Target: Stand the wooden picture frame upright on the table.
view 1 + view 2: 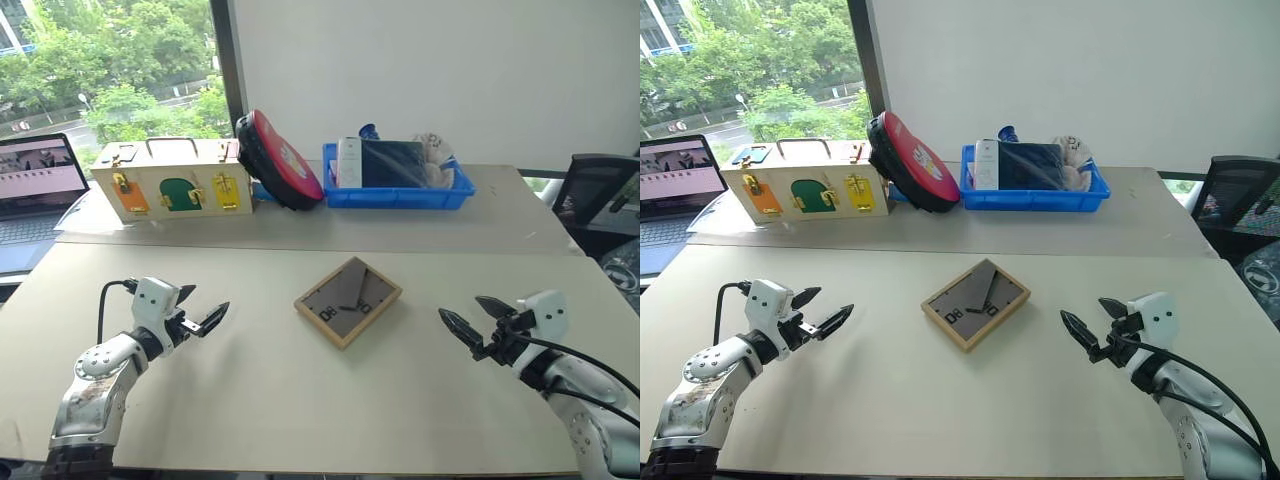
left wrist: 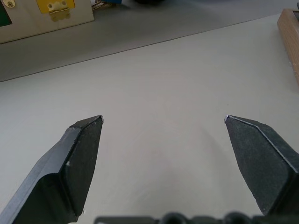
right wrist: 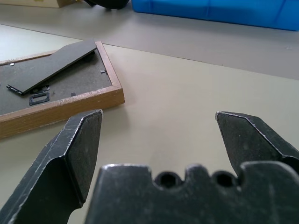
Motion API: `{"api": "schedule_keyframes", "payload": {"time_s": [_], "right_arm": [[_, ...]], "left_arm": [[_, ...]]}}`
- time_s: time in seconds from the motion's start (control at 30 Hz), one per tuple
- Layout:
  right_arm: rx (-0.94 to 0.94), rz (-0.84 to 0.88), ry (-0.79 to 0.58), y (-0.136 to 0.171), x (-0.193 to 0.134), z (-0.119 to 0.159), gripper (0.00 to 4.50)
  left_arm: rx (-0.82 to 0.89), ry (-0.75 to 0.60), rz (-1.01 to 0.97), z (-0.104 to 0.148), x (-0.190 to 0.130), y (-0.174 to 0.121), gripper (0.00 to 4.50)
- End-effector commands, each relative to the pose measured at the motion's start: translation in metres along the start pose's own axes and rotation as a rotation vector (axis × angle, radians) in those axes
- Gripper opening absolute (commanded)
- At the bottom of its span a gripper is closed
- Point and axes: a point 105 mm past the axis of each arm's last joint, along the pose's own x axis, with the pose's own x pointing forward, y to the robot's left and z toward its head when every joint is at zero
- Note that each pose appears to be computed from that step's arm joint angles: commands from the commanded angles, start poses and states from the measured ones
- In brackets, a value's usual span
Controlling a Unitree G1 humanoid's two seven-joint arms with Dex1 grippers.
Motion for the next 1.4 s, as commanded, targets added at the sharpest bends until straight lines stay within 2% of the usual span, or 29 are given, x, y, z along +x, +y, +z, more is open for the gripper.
{"api": "schedule_keyframes", "payload": {"time_s": [0.03,0.13,0.2,0.27,0.37,0.53,0.67,0.83,1.1,1.27,1.37,1.4], "right_arm": [[-0.05,0.036,-0.069,-0.001,-0.003,0.024,4.48],[-0.087,0.224,-0.058,0.013,0.001,0.046,4.48],[-0.112,0.31,-0.042,0.022,0.001,0.055,4.48],[-0.199,0.466,0.004,0.042,-0.001,0.067,4.48],[-0.268,0.615,0.069,0.063,-0.006,0.077,4.48],[-0.294,0.682,0.14,0.075,-0.013,0.08,4.48],[-0.287,0.661,0.152,0.079,-0.017,0.081,4.48],[-0.259,0.539,0.194,0.072,-0.022,0.07,4.48],[-0.144,0.395,0.11,0.088,-0.035,0.072,4.48],[-0.088,0.264,0.173,0.08,-0.04,0.055,4.48],[-0.07,0.165,0.232,0.063,-0.037,0.043,3.69],[-0.081,0.133,0.245,0.058,-0.035,0.041,3.31]], "left_arm": [[0.041,-0.043,-0.068,0.022,0.0,0.004,4.5],[0.066,-0.123,-0.22,0.064,-0.004,0.006,4.5],[0.068,-0.125,-0.302,0.076,-0.007,0.002,4.5],[0.131,-0.087,-0.454,0.089,-0.013,-0.011,4.5],[0.185,-0.023,-0.591,0.098,-0.017,-0.022,4.5],[0.184,-0.011,-0.716,0.112,-0.014,-0.033,4.5],[0.188,-0.009,-0.768,0.117,-0.007,-0.036,4.5],[0.198,-0.028,-0.802,0.126,0.012,-0.035,4.5],[0.22,-0.042,-0.901,0.139,0.045,-0.043,4.5],[0.194,-0.02,-0.808,0.133,0.064,-0.032,4.5],[0.204,-0.003,-0.708,0.126,0.081,-0.026,3.69],[0.222,0.002,-0.692,0.124,0.087,-0.027,3.26]]}}
